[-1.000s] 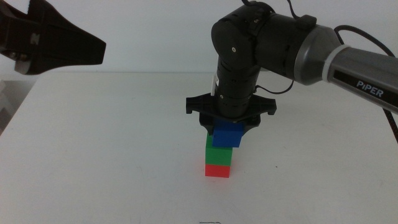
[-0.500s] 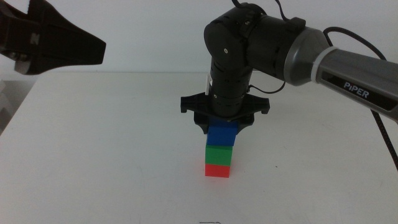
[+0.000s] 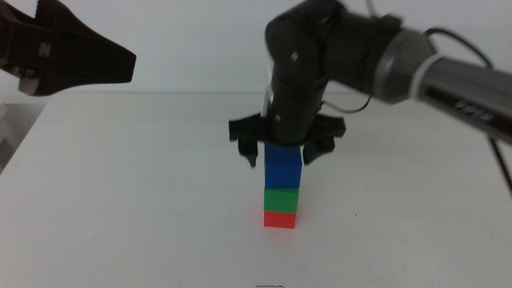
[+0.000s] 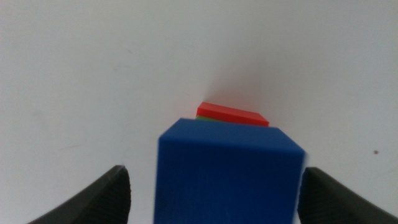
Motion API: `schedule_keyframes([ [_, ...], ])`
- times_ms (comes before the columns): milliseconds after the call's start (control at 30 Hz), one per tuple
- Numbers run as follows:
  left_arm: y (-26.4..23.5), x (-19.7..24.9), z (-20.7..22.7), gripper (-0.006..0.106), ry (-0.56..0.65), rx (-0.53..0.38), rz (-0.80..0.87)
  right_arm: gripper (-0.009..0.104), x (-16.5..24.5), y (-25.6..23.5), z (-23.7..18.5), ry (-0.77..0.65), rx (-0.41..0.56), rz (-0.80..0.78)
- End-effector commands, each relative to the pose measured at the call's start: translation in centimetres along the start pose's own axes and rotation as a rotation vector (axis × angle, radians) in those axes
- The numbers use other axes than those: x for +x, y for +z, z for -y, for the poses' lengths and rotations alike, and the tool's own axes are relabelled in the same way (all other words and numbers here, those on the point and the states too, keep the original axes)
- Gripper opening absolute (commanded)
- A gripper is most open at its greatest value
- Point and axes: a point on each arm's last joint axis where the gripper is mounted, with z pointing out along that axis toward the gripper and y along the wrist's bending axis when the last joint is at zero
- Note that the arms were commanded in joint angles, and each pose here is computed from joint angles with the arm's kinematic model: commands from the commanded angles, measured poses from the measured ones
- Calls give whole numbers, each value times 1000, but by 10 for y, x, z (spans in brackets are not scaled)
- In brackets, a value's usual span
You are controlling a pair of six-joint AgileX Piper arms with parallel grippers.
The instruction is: Stack red cubes first, then green, then blue cubes in a specific spot.
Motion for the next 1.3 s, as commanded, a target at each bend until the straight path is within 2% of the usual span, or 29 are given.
schedule_keyframes([
  [0, -10, -10, 6, 92, 0, 4, 94, 89, -4, -64, 6, -19, -78, 144],
  [267, -10, -10, 6, 92, 0, 4, 94, 89, 5, -167, 61, -54, -97, 325],
  [367, -10, -10, 6, 92, 0, 4, 94, 89, 11, -201, 89, -125, -123, 402],
  [467, -10, -10, 6, 92, 0, 4, 94, 89, 22, -229, 121, -215, -108, 504],
  [600, -10, -10, 6, 92, 0, 4, 94, 89, 50, -252, 172, -127, -77, 649],
  [767, -10, -10, 6, 92, 0, 4, 94, 89, 90, -262, 223, 27, 35, 759],
  [967, -10, -10, 6, 92, 0, 4, 94, 89, 102, -261, 226, -26, 37, 752],
  [1267, -10, -10, 6, 92, 0, 4, 94, 89, 102, -260, 225, -16, 13, 742],
])
